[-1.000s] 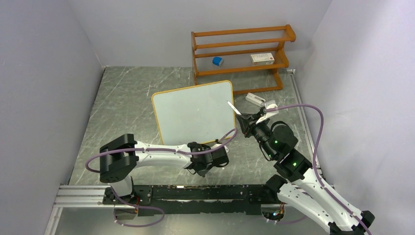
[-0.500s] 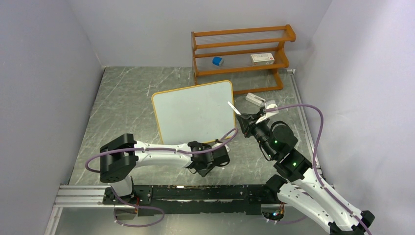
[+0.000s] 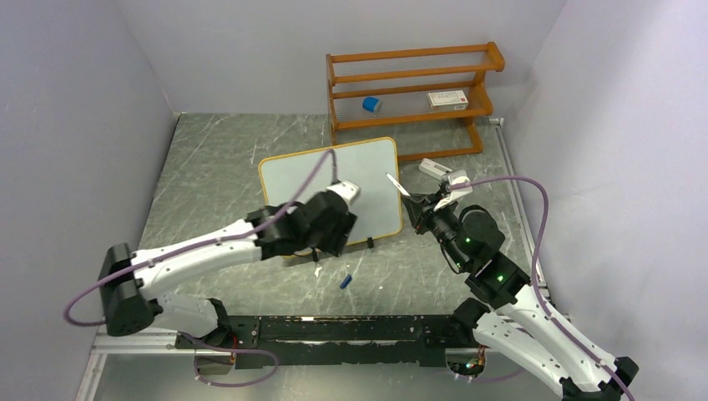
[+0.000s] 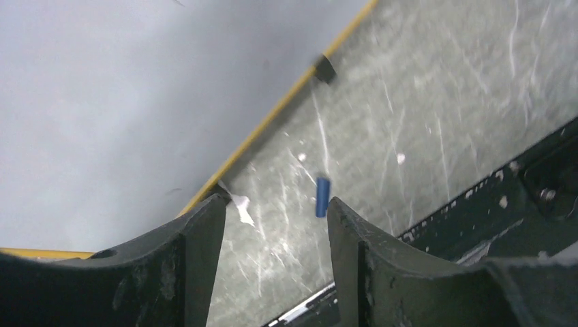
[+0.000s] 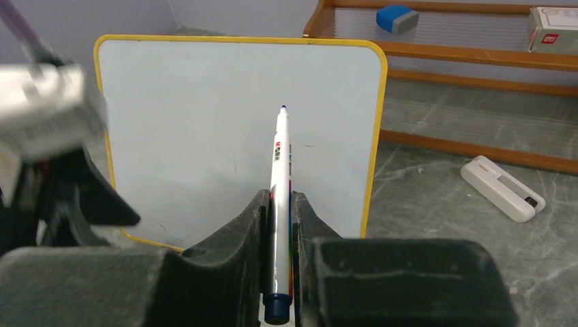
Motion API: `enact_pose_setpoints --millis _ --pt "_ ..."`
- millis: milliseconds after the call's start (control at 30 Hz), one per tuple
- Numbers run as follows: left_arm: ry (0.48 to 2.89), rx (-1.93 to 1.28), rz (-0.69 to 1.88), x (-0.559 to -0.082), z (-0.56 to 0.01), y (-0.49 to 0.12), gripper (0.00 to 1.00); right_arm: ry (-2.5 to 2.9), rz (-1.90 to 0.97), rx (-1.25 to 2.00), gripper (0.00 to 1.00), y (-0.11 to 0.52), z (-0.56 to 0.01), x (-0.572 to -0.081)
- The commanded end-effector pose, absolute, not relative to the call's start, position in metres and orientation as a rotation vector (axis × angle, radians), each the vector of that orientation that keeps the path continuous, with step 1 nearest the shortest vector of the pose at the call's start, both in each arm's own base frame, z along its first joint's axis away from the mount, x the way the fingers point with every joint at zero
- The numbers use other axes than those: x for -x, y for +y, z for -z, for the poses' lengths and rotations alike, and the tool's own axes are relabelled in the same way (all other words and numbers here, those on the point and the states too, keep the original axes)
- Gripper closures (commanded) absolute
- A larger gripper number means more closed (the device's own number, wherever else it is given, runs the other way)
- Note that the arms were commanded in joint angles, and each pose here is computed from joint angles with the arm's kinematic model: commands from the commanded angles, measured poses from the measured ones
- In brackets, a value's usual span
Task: Write a sentence on the whiteboard
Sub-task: Place the pen cap at the center of the board, then hold the whiteboard on the whiteboard stand.
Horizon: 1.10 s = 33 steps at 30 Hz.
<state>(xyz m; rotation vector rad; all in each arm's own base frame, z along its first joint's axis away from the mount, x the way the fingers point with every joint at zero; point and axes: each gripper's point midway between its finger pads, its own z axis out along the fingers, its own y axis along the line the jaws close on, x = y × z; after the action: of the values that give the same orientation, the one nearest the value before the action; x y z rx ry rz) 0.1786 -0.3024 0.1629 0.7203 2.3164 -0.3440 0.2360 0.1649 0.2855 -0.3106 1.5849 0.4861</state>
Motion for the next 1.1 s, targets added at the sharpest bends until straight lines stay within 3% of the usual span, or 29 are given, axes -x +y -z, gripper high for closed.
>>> enact_pose_setpoints --millis 0,400,733,900,1067 --pt "2.231 -0.582 0.458 -0.207 -0.193 -0.285 0.39 1.557 -0.475 0.31 1.0 0.163 -0.295 -0.237" --pt "2.019 -0.285 0.56 -0.271 -0.265 -0.199 0.35 1.558 -0.485 0.322 1.0 0.165 -0.294 -0.235" --pt "1.955 -0.148 0.636 -0.309 -0.281 -0.111 0.38 1.542 -0.526 0.382 1.0 0.176 -0.295 -0.232" --pt "1.86 -0.082 0.863 -0.324 -0.279 -0.1 0.42 1.538 -0.581 0.423 1.0 0.187 -0.291 -0.227" --pt "1.819 -0.098 1.058 -0.33 -0.269 -0.103 0.53 1.53 -0.612 0.457 1.0 0.192 -0.29 -0.223"
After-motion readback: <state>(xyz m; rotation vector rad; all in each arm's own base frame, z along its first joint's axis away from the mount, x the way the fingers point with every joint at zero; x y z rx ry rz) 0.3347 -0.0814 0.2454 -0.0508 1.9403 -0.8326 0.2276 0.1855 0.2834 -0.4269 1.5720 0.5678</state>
